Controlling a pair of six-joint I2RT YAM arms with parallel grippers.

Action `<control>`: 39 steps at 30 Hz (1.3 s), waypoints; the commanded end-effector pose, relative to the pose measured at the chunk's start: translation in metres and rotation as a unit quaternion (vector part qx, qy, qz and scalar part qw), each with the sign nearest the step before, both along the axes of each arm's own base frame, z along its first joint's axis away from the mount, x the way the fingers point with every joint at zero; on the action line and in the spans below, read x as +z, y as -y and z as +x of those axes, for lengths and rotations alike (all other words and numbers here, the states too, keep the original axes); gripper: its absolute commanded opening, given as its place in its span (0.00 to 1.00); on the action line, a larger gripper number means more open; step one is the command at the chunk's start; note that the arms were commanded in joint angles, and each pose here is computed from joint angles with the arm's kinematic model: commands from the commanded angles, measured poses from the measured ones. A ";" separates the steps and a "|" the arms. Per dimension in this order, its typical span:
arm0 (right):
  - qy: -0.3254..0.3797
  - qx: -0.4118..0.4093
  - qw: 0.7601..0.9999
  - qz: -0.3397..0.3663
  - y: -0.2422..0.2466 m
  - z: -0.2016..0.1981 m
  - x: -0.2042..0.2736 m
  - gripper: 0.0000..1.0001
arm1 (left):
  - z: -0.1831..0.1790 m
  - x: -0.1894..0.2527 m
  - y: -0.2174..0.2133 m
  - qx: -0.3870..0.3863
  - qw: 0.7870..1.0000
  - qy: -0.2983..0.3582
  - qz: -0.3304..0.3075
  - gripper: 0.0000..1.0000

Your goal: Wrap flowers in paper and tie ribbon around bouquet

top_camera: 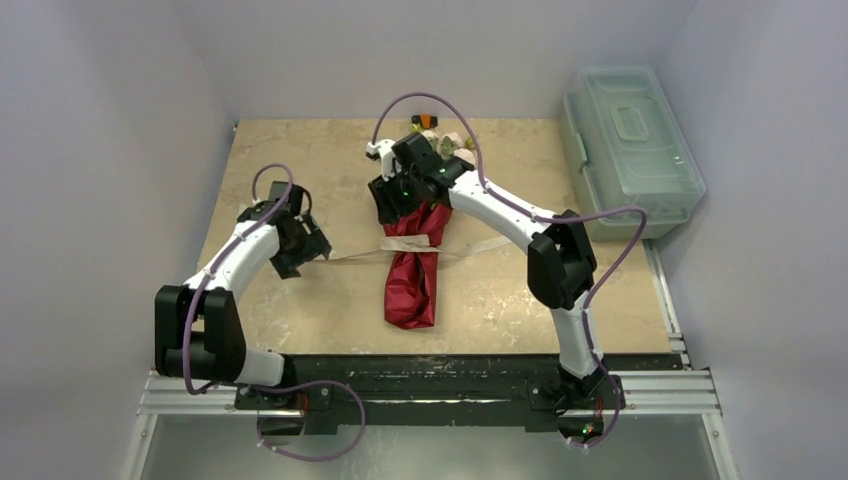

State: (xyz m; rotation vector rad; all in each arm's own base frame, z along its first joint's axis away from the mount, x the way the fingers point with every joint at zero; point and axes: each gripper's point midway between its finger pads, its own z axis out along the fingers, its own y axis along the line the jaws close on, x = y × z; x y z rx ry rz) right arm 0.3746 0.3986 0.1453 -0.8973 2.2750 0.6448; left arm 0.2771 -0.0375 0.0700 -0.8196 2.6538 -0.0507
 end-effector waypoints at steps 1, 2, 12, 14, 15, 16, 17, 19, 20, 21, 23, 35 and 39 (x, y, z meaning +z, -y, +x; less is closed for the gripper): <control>0.064 0.067 0.995 -0.025 0.021 -0.014 0.027 0.56 | -0.001 -0.002 -0.016 0.066 0.997 0.000 -0.026 0.74; 0.077 0.082 0.993 -0.035 0.028 -0.017 0.027 0.58 | 0.001 -0.002 -0.017 0.071 0.997 0.002 -0.032 0.74; 0.136 0.161 0.972 -0.099 0.075 -0.042 0.002 0.60 | 0.009 -0.001 -0.017 0.050 0.998 0.014 -0.031 0.73; 0.142 0.172 0.971 -0.090 0.070 -0.043 0.003 0.57 | 0.009 -0.002 -0.017 0.046 0.998 0.015 -0.030 0.72; 0.140 0.178 0.970 -0.084 0.067 -0.044 0.004 0.55 | 0.009 -0.001 -0.017 0.044 0.998 0.016 -0.029 0.72; 0.135 0.178 0.972 -0.075 0.063 -0.045 0.004 0.53 | 0.009 -0.001 -0.017 0.043 0.999 0.015 -0.029 0.72; 0.129 0.178 0.973 -0.074 0.061 -0.044 0.002 0.52 | 0.010 -0.001 -0.017 0.043 0.999 0.016 -0.029 0.71; 0.116 0.170 0.975 -0.077 0.059 -0.041 -0.003 0.50 | 0.011 0.001 -0.017 0.041 0.999 0.019 -0.028 0.71; 0.111 0.167 0.977 -0.074 0.056 -0.041 -0.005 0.49 | 0.011 0.002 -0.017 0.041 0.999 0.022 -0.028 0.71; 0.108 0.163 0.978 -0.071 0.054 -0.039 -0.006 0.49 | 0.012 0.002 -0.017 0.040 0.999 0.023 -0.028 0.71; 0.102 0.159 0.980 -0.064 0.050 -0.038 -0.009 0.48 | 0.012 0.002 -0.017 0.039 0.999 0.025 -0.028 0.71; 0.067 0.168 0.983 -0.044 0.034 -0.043 -0.024 0.49 | 0.015 0.003 -0.015 0.033 0.998 0.031 -0.034 0.69; 0.066 0.171 0.982 -0.044 0.029 -0.044 -0.026 0.48 | 0.014 0.002 -0.015 0.031 0.999 0.029 -0.034 0.69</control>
